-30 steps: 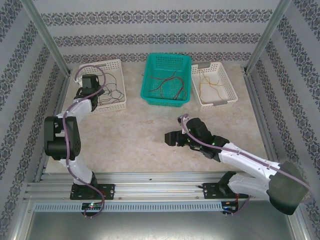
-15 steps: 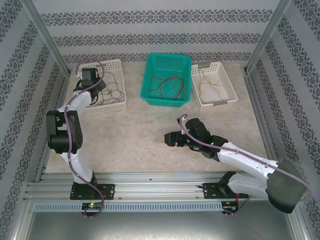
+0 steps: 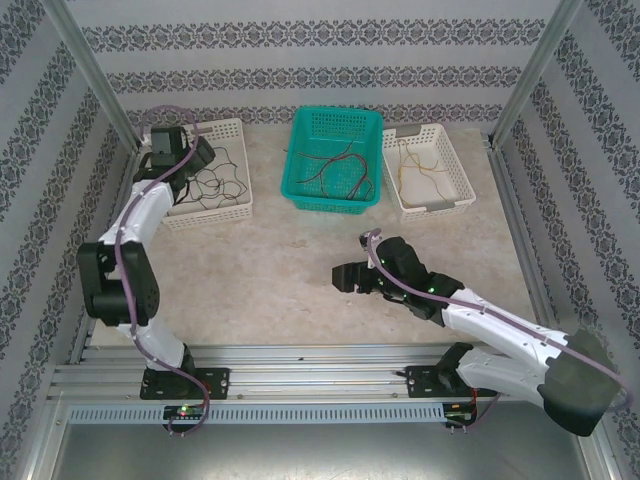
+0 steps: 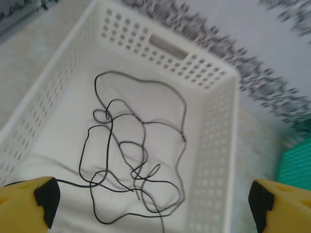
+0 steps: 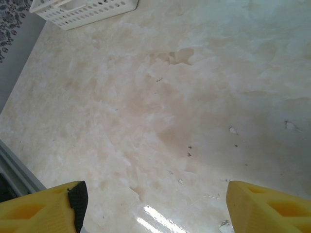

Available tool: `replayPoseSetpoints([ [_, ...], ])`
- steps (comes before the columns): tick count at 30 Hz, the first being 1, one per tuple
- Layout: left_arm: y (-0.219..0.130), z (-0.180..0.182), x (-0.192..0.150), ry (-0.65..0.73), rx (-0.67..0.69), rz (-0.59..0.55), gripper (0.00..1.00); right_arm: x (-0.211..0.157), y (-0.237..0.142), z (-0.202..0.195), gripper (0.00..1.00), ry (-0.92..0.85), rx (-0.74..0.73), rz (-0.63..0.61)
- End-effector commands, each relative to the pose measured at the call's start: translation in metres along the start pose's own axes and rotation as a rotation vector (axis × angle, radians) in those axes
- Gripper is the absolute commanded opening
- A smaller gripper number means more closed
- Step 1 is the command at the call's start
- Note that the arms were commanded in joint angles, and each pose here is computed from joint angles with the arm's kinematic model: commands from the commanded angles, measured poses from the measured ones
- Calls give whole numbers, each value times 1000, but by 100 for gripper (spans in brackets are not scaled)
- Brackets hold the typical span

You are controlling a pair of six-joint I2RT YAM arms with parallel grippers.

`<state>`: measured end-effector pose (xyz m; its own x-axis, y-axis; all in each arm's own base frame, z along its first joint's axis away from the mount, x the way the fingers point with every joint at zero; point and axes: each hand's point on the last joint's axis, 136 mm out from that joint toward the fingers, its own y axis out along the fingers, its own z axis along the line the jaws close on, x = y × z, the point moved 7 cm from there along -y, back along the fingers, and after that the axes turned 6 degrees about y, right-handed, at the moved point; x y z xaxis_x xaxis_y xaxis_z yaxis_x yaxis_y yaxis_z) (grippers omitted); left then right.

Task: Untangle the cables

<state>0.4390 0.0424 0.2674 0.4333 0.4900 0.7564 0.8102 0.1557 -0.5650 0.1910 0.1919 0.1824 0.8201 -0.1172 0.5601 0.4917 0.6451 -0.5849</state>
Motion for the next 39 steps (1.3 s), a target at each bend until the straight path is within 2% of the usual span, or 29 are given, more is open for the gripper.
replayPoseSetpoints([
  [1, -37, 0, 8, -10, -37, -36, 100, 18, -13, 5, 83, -28, -31, -65],
  [3, -55, 0, 6, -6, -47, -48, 100, 25, -20, 4, 88, -36, -51, -76],
  [5, -74, 1, 3, 10, -43, -66, 100, 35, -29, 4, 98, -39, -67, -92],
  [9, -116, 2, -6, 72, -44, -119, 100, 49, -49, 4, 98, -67, -101, -132],
  [16, -160, 24, -34, 101, -19, -84, 100, 64, -75, -2, 98, -82, -157, -190],
  [20, -175, 34, -53, 120, -30, -77, 100, 79, -100, -11, 98, -127, -288, -323],
  [22, -178, 39, -63, 133, -40, -73, 100, 87, -113, -20, 98, -130, -398, -408],
  [26, -176, 48, -82, 174, -34, -56, 100, 99, -132, -41, 98, -269, -592, -528],
  [29, -171, 53, -98, 148, -67, -97, 100, 103, -141, -64, 98, -328, -764, -585],
  [32, -166, 58, -109, 131, -105, -155, 100, 96, -129, -81, 98, -390, -781, -592],
  [39, -148, 59, -131, 187, -148, -134, 100, 95, -105, -111, 98, -357, -746, -586],
])
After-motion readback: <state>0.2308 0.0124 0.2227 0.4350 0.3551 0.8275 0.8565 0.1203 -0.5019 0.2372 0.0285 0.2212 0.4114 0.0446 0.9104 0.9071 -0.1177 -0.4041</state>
